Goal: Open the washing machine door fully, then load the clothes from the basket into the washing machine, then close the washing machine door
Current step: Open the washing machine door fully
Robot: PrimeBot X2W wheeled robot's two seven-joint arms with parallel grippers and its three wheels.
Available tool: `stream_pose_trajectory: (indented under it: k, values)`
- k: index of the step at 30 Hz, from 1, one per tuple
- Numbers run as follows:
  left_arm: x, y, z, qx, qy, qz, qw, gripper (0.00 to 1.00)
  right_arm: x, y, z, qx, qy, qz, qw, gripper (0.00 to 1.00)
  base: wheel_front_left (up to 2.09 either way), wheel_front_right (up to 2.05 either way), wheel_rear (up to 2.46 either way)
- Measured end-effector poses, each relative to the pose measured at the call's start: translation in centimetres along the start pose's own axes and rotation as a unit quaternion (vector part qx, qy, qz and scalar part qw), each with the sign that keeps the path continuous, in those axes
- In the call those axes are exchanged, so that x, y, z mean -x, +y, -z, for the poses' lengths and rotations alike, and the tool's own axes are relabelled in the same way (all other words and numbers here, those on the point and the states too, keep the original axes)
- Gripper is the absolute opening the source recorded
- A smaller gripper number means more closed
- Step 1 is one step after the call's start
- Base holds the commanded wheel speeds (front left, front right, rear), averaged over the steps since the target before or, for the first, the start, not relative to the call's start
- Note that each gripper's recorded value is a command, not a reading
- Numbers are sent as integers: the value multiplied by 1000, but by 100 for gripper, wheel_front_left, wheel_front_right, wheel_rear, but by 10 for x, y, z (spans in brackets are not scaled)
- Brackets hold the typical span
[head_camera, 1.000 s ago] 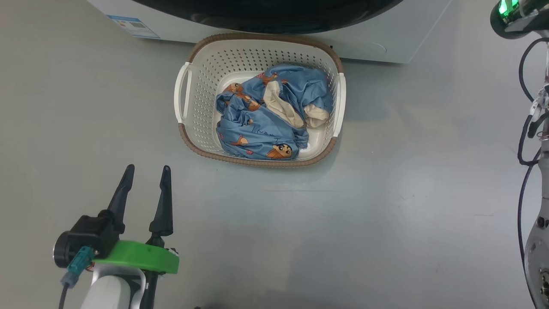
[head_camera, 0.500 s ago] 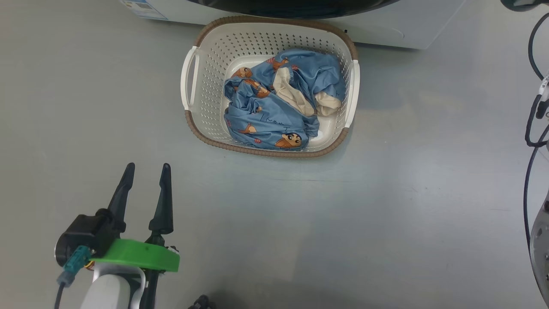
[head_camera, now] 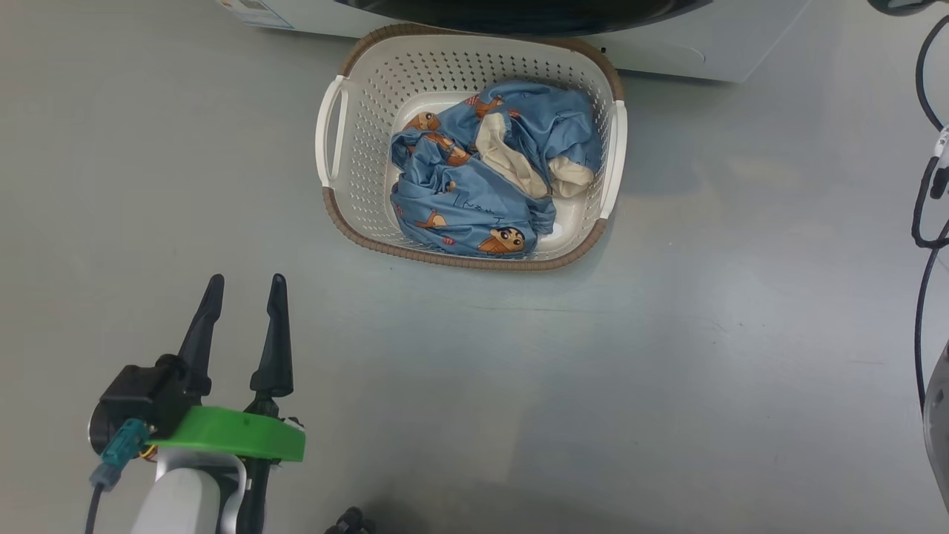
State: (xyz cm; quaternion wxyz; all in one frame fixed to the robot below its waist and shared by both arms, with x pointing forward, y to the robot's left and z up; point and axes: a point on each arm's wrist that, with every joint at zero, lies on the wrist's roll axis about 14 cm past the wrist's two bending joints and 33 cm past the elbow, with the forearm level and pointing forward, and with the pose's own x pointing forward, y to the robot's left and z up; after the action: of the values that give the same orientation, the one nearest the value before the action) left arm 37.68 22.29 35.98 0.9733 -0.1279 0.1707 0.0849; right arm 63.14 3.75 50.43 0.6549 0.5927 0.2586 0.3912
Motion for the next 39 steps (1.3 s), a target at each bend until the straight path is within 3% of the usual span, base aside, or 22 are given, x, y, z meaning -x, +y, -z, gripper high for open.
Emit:
stream_pose_trajectory:
  k: [8,21,39]
  values:
    - [-3,2,-3,4,-5,-3,1000,100,-3,4,16,9,40,2,999,0,0,0,0]
    - [-7,-8,-17,6,-28,14,999,100,3,13,81,8,141,20,990,0,0,0,0]
    - [11,-37,-50,20,-76,60,995,100,37,65,175,-9,219,0,976,0,0,0,0]
